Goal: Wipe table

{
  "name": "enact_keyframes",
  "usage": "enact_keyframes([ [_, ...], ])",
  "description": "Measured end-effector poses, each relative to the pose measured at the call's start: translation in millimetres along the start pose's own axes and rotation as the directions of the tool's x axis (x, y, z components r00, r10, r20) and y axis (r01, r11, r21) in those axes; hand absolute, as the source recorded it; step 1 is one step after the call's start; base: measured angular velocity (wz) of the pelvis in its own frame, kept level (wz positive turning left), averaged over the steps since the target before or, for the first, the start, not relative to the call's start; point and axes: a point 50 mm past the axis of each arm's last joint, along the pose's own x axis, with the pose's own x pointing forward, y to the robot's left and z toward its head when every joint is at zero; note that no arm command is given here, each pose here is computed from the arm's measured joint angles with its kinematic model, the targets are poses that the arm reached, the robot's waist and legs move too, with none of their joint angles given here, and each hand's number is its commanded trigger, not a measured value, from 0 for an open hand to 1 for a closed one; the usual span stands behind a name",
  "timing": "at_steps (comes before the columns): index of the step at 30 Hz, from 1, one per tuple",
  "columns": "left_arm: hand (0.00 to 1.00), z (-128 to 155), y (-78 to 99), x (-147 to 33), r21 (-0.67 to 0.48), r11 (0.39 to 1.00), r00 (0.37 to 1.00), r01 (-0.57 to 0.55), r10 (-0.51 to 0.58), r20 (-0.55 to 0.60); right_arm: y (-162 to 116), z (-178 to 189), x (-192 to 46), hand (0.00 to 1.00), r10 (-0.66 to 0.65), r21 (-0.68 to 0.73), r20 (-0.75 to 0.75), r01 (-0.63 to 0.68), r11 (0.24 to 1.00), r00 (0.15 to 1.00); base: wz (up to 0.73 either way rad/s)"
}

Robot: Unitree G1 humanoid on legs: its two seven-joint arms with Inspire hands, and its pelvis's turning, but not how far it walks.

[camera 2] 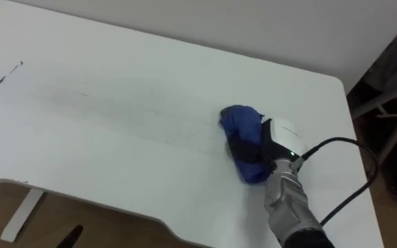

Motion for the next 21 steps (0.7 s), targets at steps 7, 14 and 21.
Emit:
enact_keyframes([
  [7, 0.00, 4.6, -2.7, -0.8, -0.014, 1.000, 1.000, -0.003, 0.003, 0.019, -4.7, 1.2, -4.6, 0.00, -0.042, 0.012, 0.024, 0.042, 0.999, 0.999, 0.00],
  [14, 0.00, 15.3, 0.3, -2.0, -0.083, 0.996, 0.997, -0.013, 0.019, 0.073, -12.0, 5.7, -20.4, 0.00, -0.089, 0.014, 0.098, 0.088, 0.996, 0.991, 0.00],
  [21, 0.00, 25.6, 1.0, -3.8, -0.091, 0.996, 0.989, -0.004, 0.018, 0.145, -28.4, 23.6, -28.1, 0.00, -0.141, 0.050, 0.191, 0.134, 0.990, 0.971, -0.02],
])
